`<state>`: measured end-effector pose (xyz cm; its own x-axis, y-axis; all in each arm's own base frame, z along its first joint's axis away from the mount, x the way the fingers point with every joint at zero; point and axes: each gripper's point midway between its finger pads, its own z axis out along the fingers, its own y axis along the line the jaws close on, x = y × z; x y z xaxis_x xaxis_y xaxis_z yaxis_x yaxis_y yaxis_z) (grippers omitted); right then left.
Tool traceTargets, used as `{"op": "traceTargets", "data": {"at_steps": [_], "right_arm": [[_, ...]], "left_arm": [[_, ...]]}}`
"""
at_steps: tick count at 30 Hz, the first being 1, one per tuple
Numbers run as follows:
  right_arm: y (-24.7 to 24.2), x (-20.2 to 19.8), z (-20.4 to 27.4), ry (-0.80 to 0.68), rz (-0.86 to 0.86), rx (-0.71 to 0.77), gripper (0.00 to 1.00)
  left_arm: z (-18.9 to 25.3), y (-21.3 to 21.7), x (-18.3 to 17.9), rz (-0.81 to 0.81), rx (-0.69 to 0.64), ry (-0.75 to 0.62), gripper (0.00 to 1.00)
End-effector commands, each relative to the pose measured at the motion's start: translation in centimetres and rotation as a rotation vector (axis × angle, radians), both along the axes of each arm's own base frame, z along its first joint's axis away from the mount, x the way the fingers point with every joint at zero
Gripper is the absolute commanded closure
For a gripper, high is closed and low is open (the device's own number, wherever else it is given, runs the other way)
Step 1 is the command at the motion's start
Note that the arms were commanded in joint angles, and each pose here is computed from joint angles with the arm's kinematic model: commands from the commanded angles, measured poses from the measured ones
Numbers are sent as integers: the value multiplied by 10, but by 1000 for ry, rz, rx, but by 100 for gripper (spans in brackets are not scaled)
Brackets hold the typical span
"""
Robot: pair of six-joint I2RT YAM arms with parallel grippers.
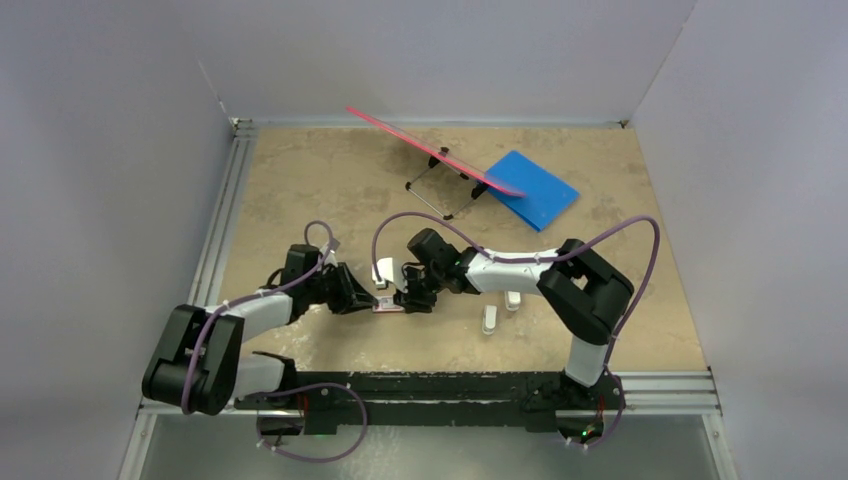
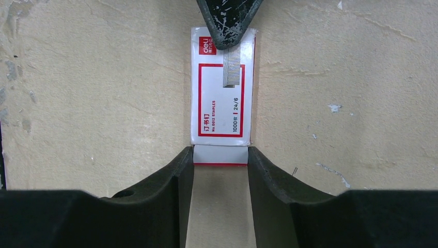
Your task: Load the staples into the stapler
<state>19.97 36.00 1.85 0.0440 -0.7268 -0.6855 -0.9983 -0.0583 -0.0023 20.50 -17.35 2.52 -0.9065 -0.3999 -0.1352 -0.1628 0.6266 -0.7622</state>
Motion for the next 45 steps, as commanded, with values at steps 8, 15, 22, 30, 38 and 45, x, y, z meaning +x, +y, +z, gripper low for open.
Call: {"op": "traceTargets", "data": {"at_steps": [8,15,22,30,38,45], "right_arm": [[-1,-3,15,-20,6,29,66],[-7,-5,12,-16,7,3,69],[-13,-4,13,-22,-2,-16,70],[-27,-4,7,-25,-31,-77,71],[-43,-6,-1,-9,-61,-155,74],[-51,-9,0,-6,-72,-176,74]], "left_arm": [[5,-2,6,-38,-15,-80,100],[7,1,8,-29,7,-92,100],[7,6,10,-7,41,-94,100],[11,12,11,29,64,-98,100],[11,16,16,40,90,-94,100],[15,20,26,54,119,-111,100]]}}
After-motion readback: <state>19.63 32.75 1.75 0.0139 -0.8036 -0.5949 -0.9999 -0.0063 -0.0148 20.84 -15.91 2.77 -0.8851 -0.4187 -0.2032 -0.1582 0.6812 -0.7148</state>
